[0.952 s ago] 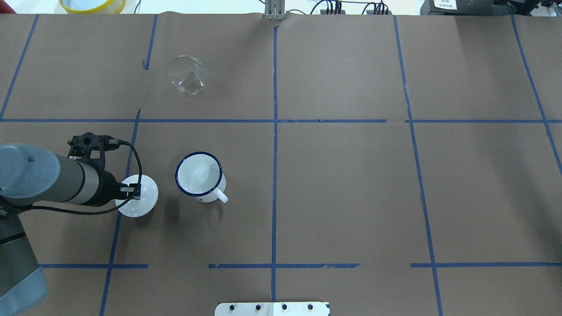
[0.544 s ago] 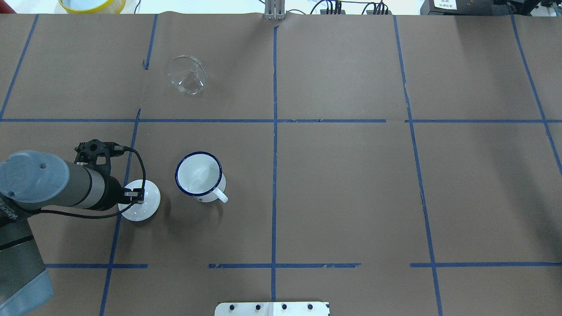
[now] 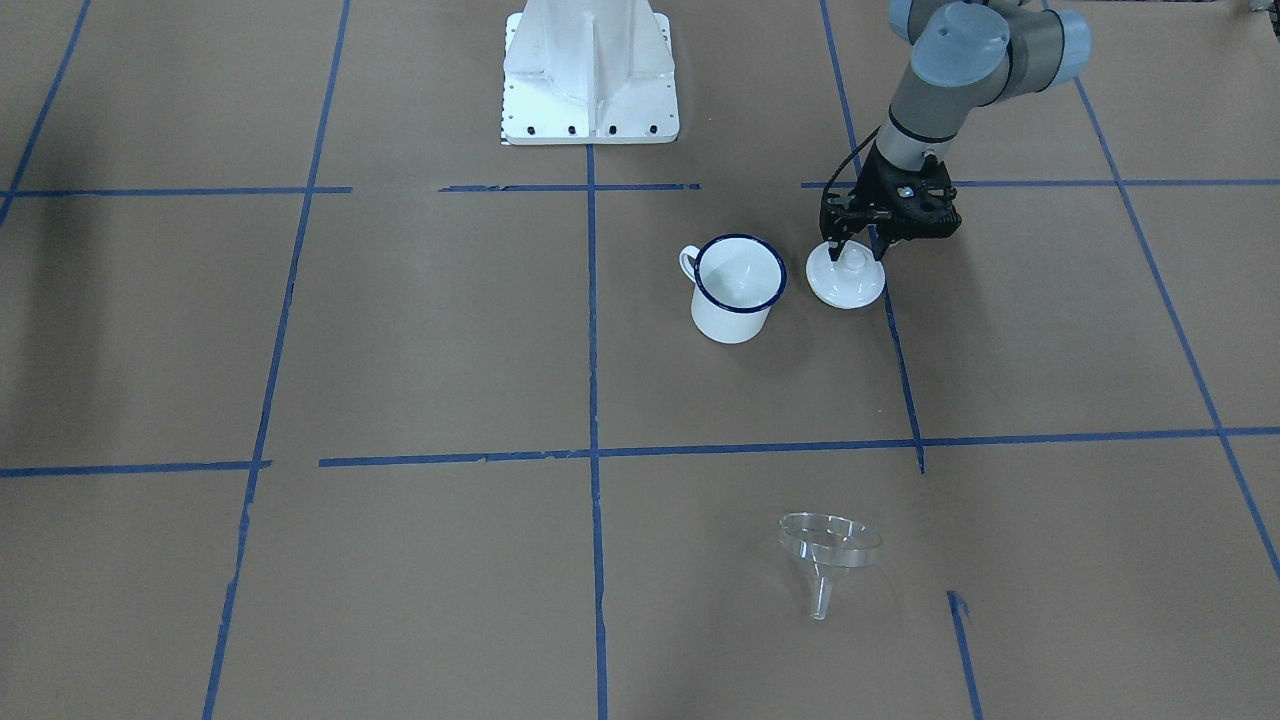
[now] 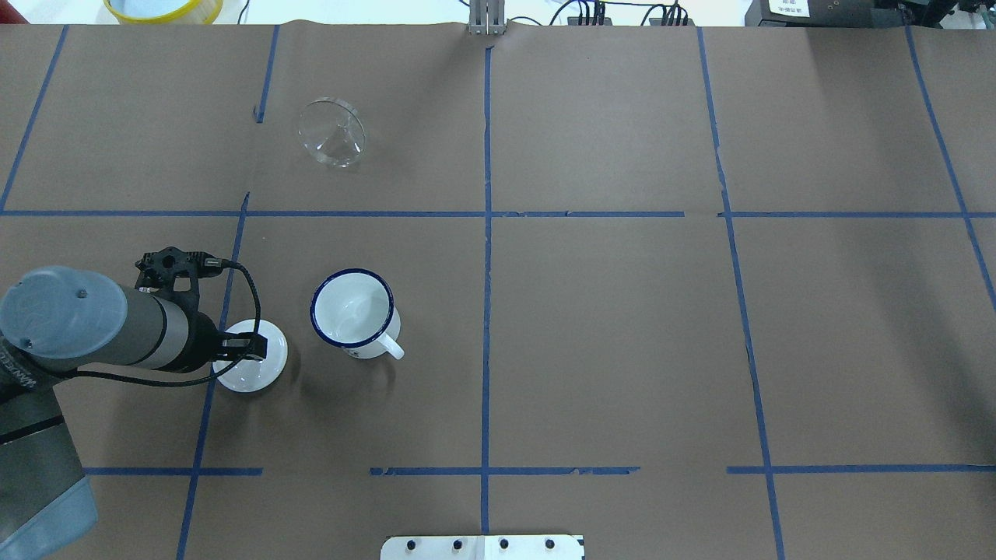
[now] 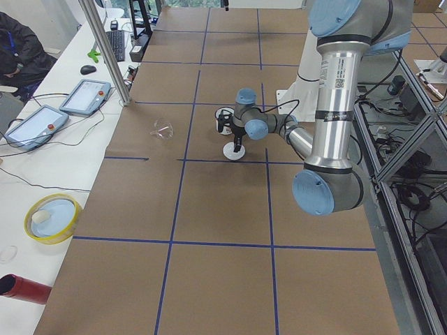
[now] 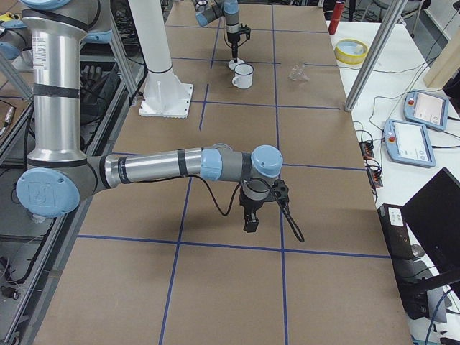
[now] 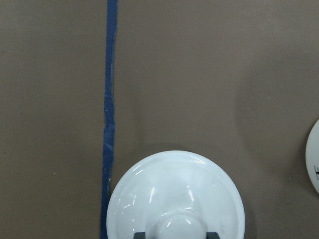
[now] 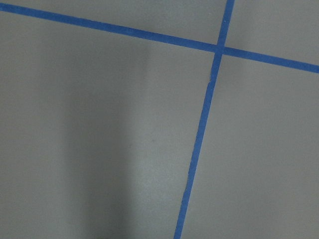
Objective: Place funnel on cup
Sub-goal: 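Carry the lid beside the mug and set it down with the left gripper, then move the left gripper to the clear glass funnel, then grasp the glass funnel rim with the left gripper and lift, then carry the funnel over the open mug with the left gripper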
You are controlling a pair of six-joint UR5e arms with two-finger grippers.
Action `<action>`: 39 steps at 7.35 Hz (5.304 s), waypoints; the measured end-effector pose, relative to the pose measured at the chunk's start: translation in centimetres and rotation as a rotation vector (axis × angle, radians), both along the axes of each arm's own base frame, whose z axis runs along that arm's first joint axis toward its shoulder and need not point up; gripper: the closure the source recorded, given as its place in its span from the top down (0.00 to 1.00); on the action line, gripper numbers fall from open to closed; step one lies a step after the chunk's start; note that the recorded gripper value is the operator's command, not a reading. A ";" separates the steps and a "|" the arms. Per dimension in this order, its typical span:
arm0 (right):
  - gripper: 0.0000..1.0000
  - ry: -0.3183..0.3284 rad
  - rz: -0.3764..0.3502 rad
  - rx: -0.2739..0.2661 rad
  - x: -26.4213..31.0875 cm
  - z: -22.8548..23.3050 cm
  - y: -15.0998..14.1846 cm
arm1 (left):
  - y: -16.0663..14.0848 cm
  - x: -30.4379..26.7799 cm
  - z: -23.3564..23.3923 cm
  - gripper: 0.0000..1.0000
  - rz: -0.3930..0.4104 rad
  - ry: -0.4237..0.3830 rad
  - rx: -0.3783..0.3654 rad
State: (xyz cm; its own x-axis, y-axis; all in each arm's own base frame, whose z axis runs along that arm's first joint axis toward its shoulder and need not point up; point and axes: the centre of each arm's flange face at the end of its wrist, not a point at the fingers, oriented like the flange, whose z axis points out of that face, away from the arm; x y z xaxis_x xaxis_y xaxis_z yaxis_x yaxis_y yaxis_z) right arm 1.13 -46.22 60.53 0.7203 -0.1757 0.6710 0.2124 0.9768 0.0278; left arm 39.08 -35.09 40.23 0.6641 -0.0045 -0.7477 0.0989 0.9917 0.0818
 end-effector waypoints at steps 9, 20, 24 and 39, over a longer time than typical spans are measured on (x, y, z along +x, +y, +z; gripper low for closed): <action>1.00 0.000 0.000 0.001 0.0 0.0 0.0 | -20.6 2.4 -8.2 0.99 -1.007 0.600 -0.439; 1.00 0.000 0.000 0.000 0.0 0.0 0.0 | -28.6 5.6 -5.5 0.00 -1.199 0.715 -0.453; 1.00 0.000 0.000 0.001 0.0 0.0 0.0 | -28.8 2.0 -10.3 0.00 -1.148 0.832 -0.439; 1.00 0.000 0.000 0.000 0.0 0.0 0.0 | -10.5 5.0 -28.2 0.00 -0.346 -0.166 -0.489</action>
State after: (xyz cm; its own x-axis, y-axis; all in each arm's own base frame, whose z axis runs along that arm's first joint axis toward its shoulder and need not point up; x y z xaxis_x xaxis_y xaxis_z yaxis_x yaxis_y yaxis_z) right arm 1.13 -46.21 60.50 0.7203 -0.1759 0.6710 0.2123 0.9768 0.0282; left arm 44.06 -45.55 12.07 0.6697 -0.5566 -0.4917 0.4464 0.8308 -0.3325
